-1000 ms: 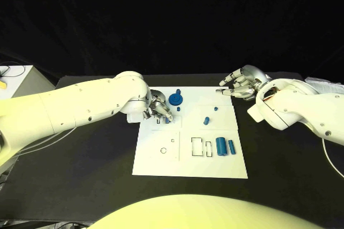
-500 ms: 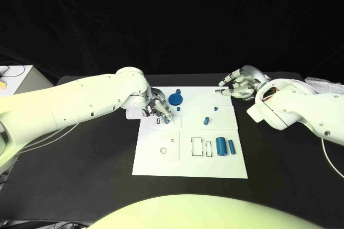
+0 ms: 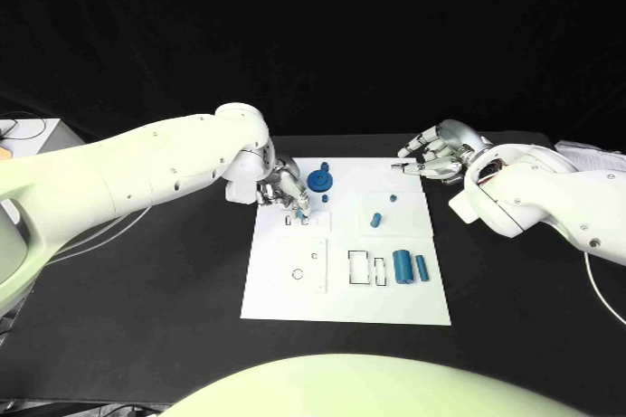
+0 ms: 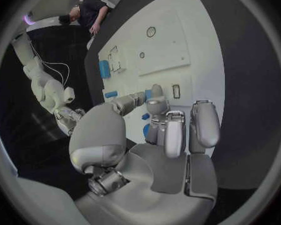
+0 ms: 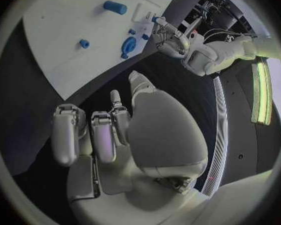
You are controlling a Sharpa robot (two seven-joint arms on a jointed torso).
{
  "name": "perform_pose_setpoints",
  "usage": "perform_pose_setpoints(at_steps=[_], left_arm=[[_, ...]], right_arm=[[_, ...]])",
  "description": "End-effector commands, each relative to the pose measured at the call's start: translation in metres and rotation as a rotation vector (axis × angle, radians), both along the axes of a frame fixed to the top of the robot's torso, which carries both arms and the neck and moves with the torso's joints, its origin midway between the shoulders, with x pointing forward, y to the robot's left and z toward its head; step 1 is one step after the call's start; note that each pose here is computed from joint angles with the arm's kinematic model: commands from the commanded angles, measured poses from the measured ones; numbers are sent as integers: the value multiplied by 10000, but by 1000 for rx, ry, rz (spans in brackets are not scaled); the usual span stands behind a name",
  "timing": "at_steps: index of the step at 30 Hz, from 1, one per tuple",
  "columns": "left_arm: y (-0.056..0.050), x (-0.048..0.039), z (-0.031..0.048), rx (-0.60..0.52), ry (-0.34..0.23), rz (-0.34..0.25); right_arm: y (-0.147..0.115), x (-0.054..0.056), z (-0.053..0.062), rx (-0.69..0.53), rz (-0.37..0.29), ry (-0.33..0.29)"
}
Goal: Assemble the parts on the task board
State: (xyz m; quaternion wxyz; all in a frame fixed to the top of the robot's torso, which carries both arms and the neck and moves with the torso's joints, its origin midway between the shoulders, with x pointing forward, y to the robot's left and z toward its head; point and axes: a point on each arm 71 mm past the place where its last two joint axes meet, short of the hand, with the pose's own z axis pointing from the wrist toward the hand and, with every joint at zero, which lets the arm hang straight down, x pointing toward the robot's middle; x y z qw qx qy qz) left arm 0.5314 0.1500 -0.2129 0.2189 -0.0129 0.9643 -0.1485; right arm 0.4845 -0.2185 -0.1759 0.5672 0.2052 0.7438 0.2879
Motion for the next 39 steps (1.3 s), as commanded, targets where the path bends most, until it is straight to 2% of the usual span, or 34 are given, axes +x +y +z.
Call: perform_pose_setpoints(at_steps=[1,19,31,39], left_arm=[[-31,-17,8,-14,46,-19],[-131,18,-27,-11,-12,15],[-142,0,-89,12,7,-2],[-122,1,-103,26,14,-9]], right_arm=[[14,-3,-3,-7,17,0],[20,-1,-3,-6,17,-1],[22,1,-5,-6,17,-1],[23,3,-7,-6,18,0]])
